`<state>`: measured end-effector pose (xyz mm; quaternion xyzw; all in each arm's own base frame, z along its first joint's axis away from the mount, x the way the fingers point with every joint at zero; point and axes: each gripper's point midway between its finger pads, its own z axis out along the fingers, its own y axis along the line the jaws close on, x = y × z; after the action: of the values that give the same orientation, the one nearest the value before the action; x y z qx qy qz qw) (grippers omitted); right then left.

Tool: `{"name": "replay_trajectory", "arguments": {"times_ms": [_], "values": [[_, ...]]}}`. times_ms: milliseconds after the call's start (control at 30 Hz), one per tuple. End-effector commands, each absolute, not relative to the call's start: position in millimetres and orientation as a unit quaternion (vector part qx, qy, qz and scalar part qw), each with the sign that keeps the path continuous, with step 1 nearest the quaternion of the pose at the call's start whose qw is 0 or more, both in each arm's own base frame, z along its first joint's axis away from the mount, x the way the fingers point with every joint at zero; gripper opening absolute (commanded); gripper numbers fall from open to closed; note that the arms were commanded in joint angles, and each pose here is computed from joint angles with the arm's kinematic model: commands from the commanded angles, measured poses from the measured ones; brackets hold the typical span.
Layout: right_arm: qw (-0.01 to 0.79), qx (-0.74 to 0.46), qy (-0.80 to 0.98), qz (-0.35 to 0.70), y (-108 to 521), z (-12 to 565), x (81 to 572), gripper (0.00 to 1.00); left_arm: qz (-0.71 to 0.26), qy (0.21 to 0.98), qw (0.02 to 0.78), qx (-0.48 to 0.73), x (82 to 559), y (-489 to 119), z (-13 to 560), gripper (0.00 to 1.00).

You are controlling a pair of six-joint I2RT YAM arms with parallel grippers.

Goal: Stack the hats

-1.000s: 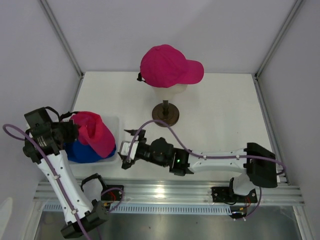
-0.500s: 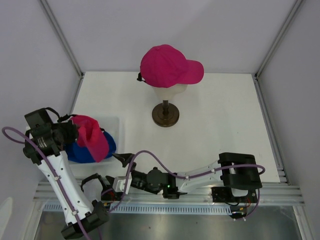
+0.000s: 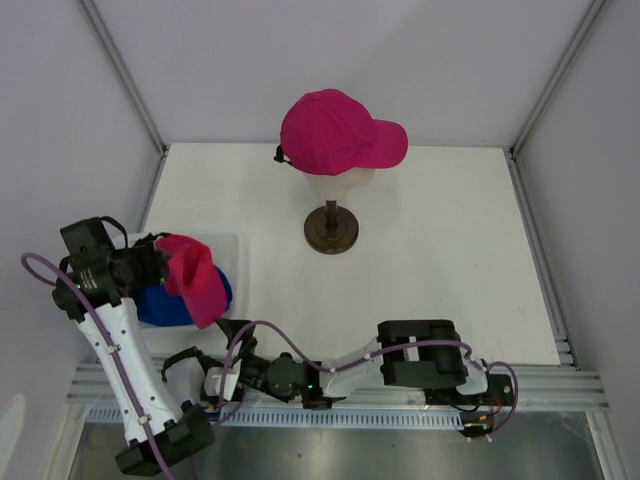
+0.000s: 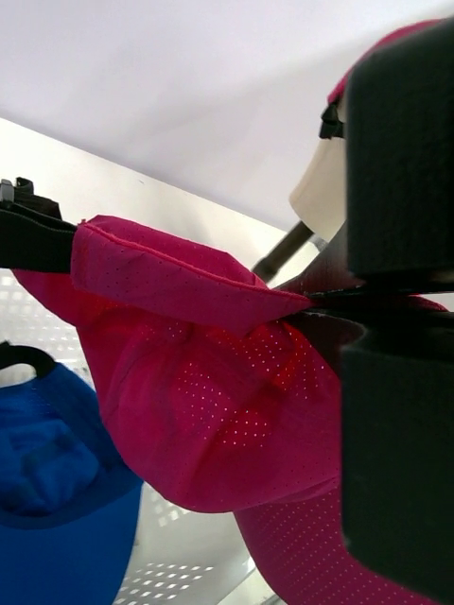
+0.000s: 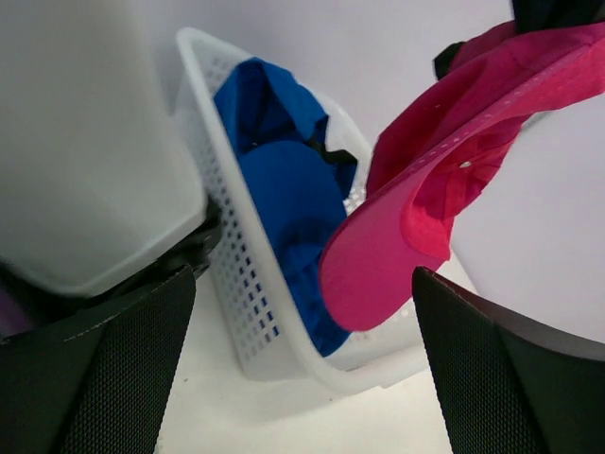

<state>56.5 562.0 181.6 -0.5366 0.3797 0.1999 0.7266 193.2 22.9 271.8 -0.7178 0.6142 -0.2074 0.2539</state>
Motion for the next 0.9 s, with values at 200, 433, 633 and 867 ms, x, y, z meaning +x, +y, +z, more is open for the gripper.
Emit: {"name": "replay_trajectory", "arguments": {"times_ms": [200, 433, 633, 867], "values": [[0.794, -0.415, 0.412, 0.166, 567, 236, 107, 0.98, -0.218, 0.640, 0.141, -0.723, 161, -21, 253, 0.01], [0.799, -0.401, 0.425, 0.141, 571, 237, 132, 0.80, -0.224, 0.649, 0.125, -0.716, 160, -28, 254, 0.01], [0.791, -0.394, 0.451, 0.126, 572, 226, 155, 0.64, -0.234, 0.655, 0.120, -0.708, 162, -32, 260, 0.01], [0.798, -0.362, 0.465, 0.127, 561, 229, 171, 0.00, -0.241, 0.661, 0.128, -0.699, 164, -33, 267, 0.01]]}}
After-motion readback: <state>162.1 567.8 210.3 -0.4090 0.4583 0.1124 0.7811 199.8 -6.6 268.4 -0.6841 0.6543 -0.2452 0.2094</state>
